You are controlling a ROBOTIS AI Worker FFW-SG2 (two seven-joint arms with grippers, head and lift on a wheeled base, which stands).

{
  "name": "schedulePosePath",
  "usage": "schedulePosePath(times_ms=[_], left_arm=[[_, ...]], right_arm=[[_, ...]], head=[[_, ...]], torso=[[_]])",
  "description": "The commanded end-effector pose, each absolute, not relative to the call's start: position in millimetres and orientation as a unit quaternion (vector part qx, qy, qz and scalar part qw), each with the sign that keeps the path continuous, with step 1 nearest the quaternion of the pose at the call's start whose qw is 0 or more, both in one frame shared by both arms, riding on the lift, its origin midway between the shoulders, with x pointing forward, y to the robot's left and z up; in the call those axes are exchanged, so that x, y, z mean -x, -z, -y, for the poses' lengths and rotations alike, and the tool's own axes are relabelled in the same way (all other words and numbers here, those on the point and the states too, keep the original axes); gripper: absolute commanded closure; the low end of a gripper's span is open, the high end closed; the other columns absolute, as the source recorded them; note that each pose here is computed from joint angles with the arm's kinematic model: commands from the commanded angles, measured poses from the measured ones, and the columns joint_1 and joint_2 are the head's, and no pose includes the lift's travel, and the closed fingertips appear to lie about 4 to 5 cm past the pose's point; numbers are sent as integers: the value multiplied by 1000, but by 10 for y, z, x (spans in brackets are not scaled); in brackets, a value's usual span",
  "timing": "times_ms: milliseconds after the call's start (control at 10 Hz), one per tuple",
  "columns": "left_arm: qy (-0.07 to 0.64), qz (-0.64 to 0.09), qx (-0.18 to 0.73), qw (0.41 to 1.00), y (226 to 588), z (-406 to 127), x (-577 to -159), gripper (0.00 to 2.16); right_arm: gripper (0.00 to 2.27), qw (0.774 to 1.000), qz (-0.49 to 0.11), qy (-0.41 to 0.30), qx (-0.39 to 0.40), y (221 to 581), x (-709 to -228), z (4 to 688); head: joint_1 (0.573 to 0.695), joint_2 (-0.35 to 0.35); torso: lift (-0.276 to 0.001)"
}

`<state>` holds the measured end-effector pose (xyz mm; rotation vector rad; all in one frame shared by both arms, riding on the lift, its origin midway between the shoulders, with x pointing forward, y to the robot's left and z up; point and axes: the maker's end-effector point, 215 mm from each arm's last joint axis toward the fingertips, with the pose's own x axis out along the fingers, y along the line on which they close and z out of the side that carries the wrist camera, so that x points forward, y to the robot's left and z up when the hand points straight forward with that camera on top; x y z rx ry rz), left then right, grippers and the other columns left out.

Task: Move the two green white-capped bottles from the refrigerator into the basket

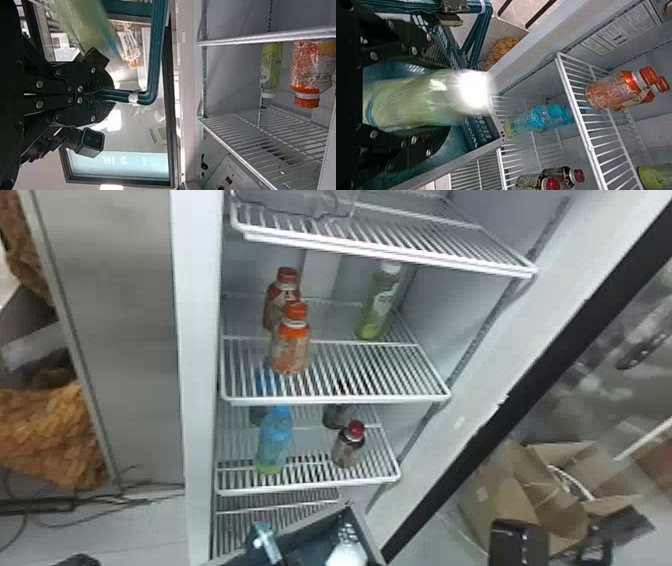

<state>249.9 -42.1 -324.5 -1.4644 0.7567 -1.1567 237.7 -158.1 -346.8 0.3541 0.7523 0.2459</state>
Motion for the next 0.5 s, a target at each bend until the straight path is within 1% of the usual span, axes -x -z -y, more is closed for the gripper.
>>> schedulePosePath(times_ms=[0, 400], left_arm=[[485, -317, 615, 535, 3245, 420, -2501, 1214], [485, -317, 615, 535, 3245, 420, -2501, 1214]], right_arm=[[107, 908, -363, -119, -171, 3444, -2376, 1579], [114, 914, -352, -111, -170, 3409, -2434, 1626]], head=[[695, -350], [695, -350]], torso=[[-4], [-4]])
